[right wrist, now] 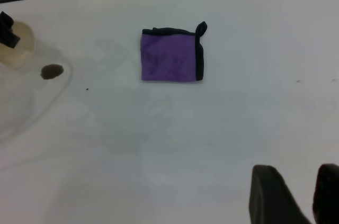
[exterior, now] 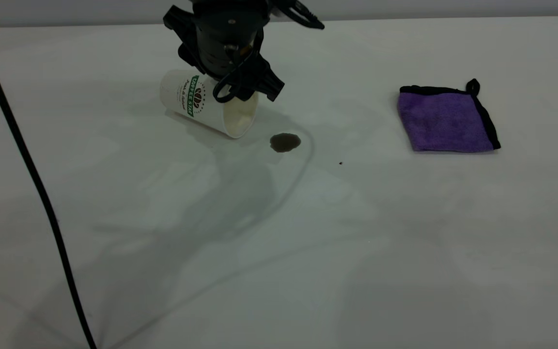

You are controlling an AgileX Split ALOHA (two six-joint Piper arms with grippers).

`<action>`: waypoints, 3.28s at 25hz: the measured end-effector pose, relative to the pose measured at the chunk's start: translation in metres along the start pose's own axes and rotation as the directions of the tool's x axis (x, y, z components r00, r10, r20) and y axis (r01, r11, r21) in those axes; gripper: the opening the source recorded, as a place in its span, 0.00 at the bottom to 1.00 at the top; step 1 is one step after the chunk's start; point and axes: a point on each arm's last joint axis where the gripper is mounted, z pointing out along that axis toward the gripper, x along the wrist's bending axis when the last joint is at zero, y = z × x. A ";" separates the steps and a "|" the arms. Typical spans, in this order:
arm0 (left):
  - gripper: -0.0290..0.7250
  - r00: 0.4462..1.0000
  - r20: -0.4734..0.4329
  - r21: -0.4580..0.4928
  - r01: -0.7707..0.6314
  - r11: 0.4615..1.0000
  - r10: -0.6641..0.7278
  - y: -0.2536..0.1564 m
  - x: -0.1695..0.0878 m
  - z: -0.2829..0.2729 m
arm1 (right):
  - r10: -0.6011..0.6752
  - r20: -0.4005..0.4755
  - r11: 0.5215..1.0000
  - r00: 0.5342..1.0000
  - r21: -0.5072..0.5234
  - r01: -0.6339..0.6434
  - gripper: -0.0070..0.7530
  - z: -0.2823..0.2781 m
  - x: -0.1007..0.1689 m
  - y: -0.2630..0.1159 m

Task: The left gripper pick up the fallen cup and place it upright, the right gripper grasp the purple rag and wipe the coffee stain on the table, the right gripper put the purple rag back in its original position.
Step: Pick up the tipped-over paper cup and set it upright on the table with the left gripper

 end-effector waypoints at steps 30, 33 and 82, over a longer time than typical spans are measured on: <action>0.04 0.992 0.107 0.253 0.037 0.967 -0.066 0.001 0.123 -0.037 | 0.000 0.000 1.000 1.000 0.000 0.000 0.33 0.000 0.000 0.000; 0.04 0.936 0.312 0.302 0.067 0.951 -0.165 -0.010 0.144 -0.024 | 0.000 0.000 1.000 1.000 0.000 0.000 0.33 0.000 0.000 0.000; 0.60 0.823 0.501 0.330 0.107 0.938 -0.270 0.016 0.198 -0.023 | 0.000 0.000 1.000 1.000 0.000 0.000 0.33 0.000 0.000 0.000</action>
